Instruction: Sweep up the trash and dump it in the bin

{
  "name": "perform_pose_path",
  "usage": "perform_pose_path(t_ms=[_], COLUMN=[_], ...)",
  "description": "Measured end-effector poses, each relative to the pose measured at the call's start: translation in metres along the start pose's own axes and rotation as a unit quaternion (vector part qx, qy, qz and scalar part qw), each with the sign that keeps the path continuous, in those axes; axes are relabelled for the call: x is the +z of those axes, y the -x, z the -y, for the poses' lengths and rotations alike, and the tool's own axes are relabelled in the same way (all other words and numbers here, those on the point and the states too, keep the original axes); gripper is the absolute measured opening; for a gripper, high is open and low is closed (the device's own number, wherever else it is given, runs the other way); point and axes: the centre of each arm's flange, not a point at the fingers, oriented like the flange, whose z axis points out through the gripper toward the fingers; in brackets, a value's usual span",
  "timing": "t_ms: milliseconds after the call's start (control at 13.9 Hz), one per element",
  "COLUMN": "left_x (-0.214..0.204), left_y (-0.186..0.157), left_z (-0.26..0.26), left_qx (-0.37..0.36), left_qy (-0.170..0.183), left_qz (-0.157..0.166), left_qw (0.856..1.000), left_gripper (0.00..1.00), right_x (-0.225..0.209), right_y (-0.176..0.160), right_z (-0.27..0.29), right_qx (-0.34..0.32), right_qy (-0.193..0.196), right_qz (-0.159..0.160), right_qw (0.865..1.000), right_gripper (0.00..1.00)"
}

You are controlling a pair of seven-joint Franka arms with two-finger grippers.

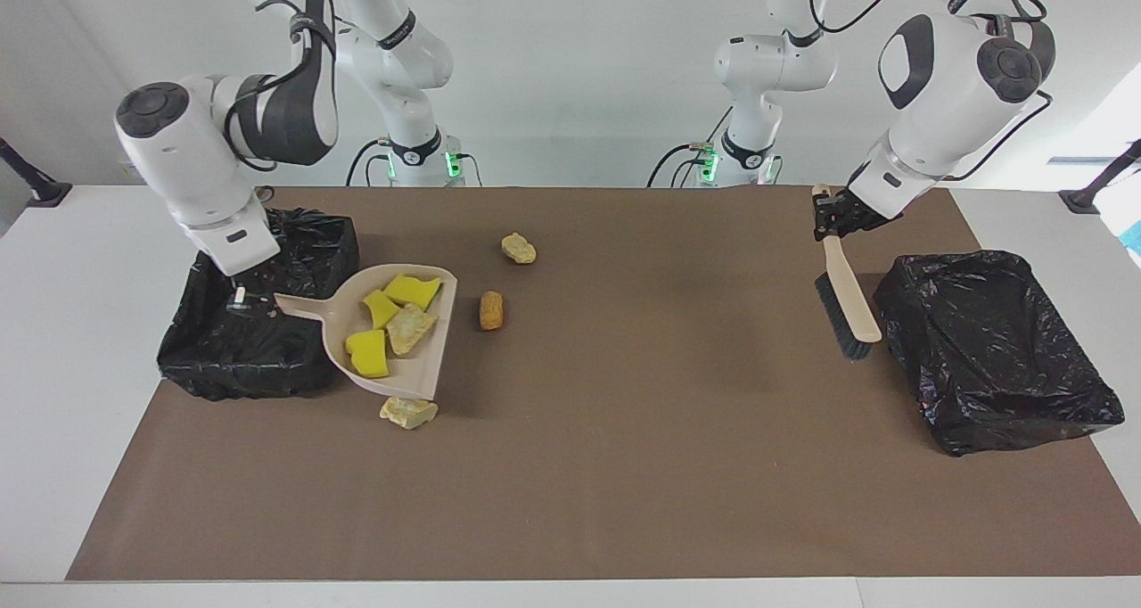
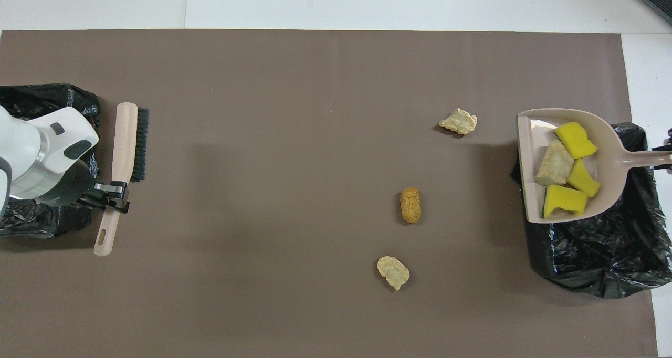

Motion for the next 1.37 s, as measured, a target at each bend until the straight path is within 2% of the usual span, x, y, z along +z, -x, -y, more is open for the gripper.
perform_pose_path(t_ms=[144, 288, 576, 792, 1008, 1369], left_x=[0.008, 0.015, 0.031, 0.047, 0.069, 0.108], left_y=[0.000, 0.000, 0.000, 0.000, 0.001, 0.005], left_z=[-0.001, -0.002, -0.003, -0.010, -0.018, -0.036], left_qx=[0.002, 0.002, 0.004, 0.010, 0.016, 0.013], left_qy=[-0.001, -0.001, -0.002, -0.004, -0.007, -0.019], left_qz=[0.005, 0.010, 0.015, 0.020, 0.025, 0.033], left_qw=[1.000, 1.000, 1.000, 1.000, 1.000, 0.999], left_gripper=[0.26, 0.26, 0.26, 0.26, 0.26, 0.26], right_x=[-0.011, -0.032, -0.050, -0.044, -0.060, -0.114], right_y=[0.040, 0.043, -0.001, -0.031, -0.033, -0.035], right_z=[0.018, 0.023, 0.012, 0.017, 0.029, 0.051], right_qx=[-0.002, -0.020, -0.030, -0.018, -0.002, 0.022], right_qy=[-0.008, -0.018, -0.039, -0.048, -0.063, -0.043], right_qz=[0.040, 0.102, 0.237, 0.318, 0.358, 0.373], right_qw=[0.999, 0.994, 0.970, 0.947, 0.932, 0.926], right_gripper=[0.32, 0.32, 0.32, 0.32, 0.32, 0.32])
